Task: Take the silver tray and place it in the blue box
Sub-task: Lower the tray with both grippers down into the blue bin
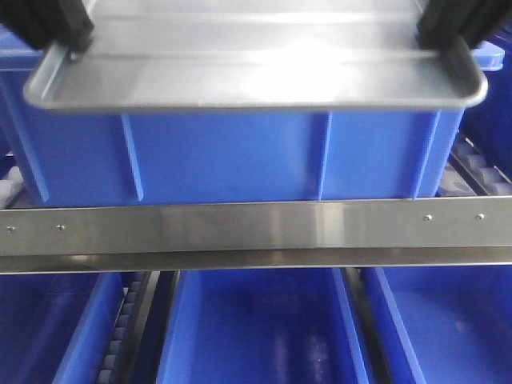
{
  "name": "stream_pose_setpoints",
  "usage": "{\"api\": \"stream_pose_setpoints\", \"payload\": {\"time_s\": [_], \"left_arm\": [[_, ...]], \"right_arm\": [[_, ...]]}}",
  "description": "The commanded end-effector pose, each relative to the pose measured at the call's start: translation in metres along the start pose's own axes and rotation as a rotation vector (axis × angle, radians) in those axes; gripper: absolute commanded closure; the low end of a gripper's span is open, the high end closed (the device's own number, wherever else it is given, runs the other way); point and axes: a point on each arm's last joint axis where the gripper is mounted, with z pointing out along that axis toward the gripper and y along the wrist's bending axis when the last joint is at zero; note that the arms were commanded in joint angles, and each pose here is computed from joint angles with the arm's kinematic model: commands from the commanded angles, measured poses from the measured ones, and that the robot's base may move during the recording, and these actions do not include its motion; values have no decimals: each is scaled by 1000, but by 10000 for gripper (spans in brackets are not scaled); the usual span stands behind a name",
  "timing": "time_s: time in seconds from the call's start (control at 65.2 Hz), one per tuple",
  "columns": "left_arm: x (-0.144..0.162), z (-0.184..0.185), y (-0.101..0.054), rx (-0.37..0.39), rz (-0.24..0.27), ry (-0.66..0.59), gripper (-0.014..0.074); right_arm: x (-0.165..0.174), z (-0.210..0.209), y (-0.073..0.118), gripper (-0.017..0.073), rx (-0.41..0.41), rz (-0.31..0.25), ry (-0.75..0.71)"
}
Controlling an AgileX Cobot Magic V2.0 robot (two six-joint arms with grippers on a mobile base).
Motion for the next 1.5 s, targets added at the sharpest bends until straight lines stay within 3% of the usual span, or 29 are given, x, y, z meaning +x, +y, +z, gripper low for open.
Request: {"api": "stream_pose_setpoints", "payload": {"time_s": [0.0,0.322,0.475,0.675,1.074,1.488], "left_arm": [[-27,-22,-22,212,-42,-172,596],[-91,-17,-9,245,-28,-273,596],[-125,-9,5,263,-35,-322,596],[-154,15,19,232,-68,-366,596],[-163,61,24,223,-93,-364,601],[-166,65,23,256,-134,-377,601]], "right_arm": [[-32,-19,30,503,-247,22,-155],[-98,-10,50,503,-319,-19,-228],[-133,0,52,503,-354,4,-267],[-163,24,45,503,-324,6,-300],[-178,66,34,504,-294,33,-303],[-177,83,34,504,-283,38,-279]]}}
